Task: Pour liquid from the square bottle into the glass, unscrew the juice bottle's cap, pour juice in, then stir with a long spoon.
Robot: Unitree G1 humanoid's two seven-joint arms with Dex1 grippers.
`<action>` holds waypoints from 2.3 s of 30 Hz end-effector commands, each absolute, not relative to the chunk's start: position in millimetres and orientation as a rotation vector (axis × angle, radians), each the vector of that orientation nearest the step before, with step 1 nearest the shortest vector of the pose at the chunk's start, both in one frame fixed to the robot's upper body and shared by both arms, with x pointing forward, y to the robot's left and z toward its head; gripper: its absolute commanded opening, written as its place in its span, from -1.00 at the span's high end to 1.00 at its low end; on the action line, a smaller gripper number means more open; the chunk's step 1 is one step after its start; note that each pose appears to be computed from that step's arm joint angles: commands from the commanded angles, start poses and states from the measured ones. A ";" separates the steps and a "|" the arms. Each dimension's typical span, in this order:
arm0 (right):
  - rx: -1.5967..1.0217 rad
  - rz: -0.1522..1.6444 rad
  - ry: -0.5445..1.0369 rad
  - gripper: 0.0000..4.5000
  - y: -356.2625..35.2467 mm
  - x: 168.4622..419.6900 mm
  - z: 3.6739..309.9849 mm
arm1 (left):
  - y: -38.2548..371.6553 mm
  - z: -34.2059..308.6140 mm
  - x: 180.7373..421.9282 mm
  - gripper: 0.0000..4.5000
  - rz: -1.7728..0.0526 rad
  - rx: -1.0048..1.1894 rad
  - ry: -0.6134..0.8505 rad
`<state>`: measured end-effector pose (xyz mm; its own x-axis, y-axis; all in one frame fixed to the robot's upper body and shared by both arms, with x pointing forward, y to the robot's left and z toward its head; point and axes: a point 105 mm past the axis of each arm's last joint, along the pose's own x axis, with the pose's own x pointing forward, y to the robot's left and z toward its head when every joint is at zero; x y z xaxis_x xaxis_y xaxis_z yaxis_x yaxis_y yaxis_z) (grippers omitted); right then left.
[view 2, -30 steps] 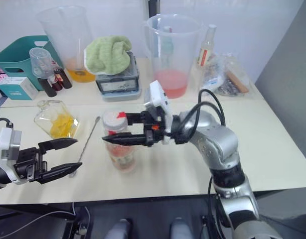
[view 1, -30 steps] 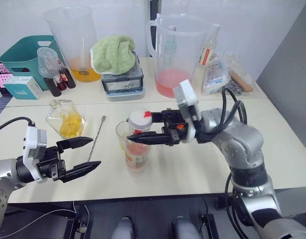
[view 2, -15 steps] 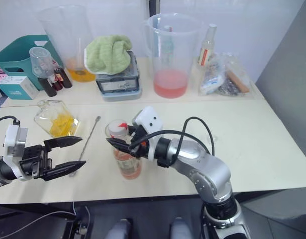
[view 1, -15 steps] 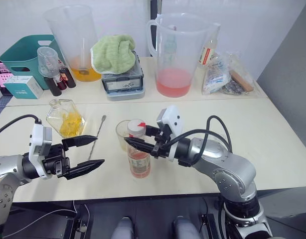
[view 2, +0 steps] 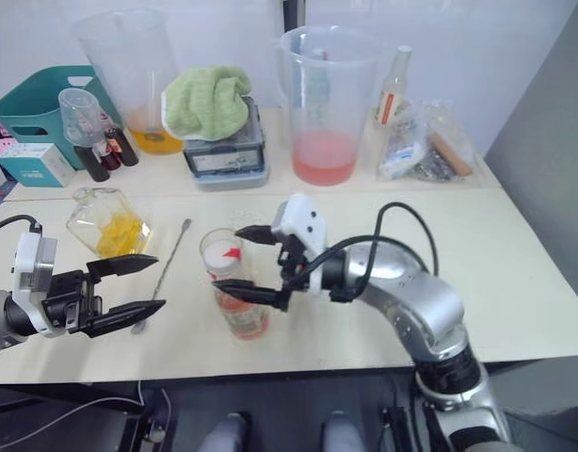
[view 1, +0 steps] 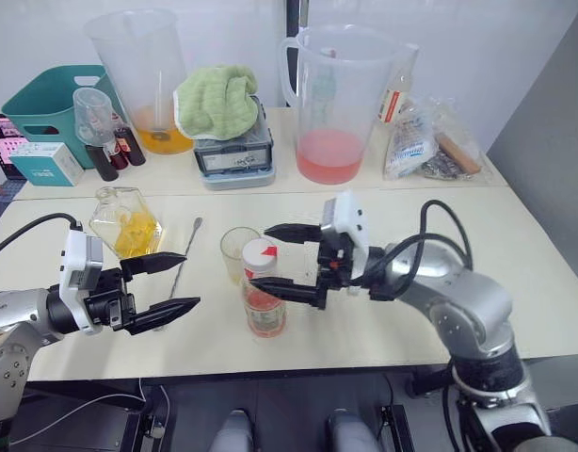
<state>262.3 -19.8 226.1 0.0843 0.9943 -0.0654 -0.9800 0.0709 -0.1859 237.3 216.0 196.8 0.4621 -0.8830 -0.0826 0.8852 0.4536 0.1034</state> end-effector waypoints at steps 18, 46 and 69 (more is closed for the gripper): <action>-0.417 2.145 -0.087 -0.88 8.9 278.6 228.7 | 216.6 202.2 216.3 -1.00 -1.036 0.156 0.006; -0.228 1.471 -0.060 0.39 13.8 252.5 239.6 | 212.0 196.8 222.6 -1.00 -1.089 0.143 0.011; -0.247 1.447 -0.042 0.39 25.0 258.9 200.7 | 208.5 199.7 227.7 -1.00 -1.134 0.134 0.011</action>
<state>259.6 24.1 213.6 0.1372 0.9873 -0.0804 -0.9708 0.1178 -0.2090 228.8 210.1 193.3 0.4328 -0.8980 -0.0795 0.9009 0.4276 0.0745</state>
